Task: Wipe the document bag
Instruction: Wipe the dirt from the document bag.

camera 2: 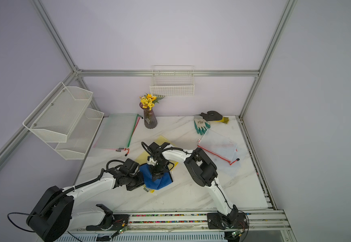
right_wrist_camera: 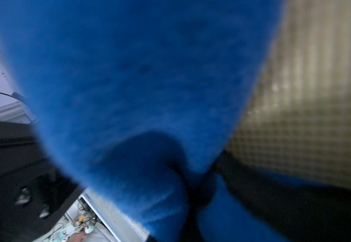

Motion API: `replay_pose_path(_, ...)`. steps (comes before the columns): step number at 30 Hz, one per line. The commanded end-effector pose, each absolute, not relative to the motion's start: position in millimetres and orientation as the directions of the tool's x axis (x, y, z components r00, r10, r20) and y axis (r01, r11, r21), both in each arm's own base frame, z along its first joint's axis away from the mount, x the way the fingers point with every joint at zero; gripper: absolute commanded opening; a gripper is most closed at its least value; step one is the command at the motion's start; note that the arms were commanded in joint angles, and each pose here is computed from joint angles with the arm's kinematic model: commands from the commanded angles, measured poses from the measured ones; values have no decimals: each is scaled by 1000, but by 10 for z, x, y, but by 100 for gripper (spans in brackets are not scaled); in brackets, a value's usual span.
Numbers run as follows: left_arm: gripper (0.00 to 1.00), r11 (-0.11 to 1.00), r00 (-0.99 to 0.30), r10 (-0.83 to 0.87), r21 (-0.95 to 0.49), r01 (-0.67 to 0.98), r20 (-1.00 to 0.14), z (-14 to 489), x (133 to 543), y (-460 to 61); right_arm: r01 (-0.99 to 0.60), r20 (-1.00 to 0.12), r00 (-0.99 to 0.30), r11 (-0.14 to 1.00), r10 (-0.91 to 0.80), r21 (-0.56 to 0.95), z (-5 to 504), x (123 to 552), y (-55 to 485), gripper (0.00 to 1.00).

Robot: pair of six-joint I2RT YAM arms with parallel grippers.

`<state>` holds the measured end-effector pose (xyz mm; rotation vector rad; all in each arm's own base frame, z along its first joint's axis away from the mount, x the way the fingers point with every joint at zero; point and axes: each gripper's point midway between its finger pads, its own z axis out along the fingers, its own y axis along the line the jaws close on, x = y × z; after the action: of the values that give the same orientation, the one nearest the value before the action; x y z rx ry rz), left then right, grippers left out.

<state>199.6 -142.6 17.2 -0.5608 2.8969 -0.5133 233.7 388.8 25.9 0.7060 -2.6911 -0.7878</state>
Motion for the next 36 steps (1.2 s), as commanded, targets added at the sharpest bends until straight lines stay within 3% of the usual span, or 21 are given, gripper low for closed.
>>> replay_pose_path(1, 0, 913, -924, -382, -156, -377, 1, -144, 1598, -1061, -284, 78, -939, 885, -334, 369, -15, 2914, 3288, 0)
replay_pose_path(6, 0, 915, -926, -377, -151, -373, 6, -164, 1547, -1035, -183, -128, -977, 978, -170, 99, 244, 3695, 2415, 0)
replay_pose_path(9, 0, 916, -927, -375, -152, -371, 5, -155, 1533, -1027, -200, -208, -962, 976, -179, 83, 529, 3868, 2410, 0)
replay_pose_path(12, 0, 918, -928, -372, -148, -368, 0, -132, 1532, -1017, -361, -182, -927, 912, -329, 192, 683, 3613, 2983, 0)
replay_pose_path(16, 0, 920, -930, -366, -150, -362, -4, -106, 1550, -1024, -516, -160, -850, 732, -502, 445, 791, 3039, 4046, 0)
replay_pose_path(20, 0, 920, -931, -364, -157, -358, -11, -86, 1568, -1033, -461, -101, -829, 568, -551, 682, 672, 2735, 4804, 0)
replay_pose_path(23, 0, 921, -933, -361, -159, -354, -11, -69, 1567, -1038, -421, -51, -841, 593, -539, 686, 390, 2763, 4923, 0)
replay_pose_path(27, 0, 919, -931, -364, -163, -358, -9, -54, 1543, -1029, -386, -73, -906, 747, -416, 541, 49, 3323, 4522, 0)
replay_pose_path(32, 0, 915, -929, -371, -176, -364, -3, -40, 1490, -1026, -257, -272, -948, 906, -168, 337, 127, 4319, 3715, 0)
replay_pose_path(36, 0, 913, -928, -373, -178, -366, -4, -49, 1500, -1033, -166, -345, -931, 981, -121, 103, 211, 4608, 3065, 0)
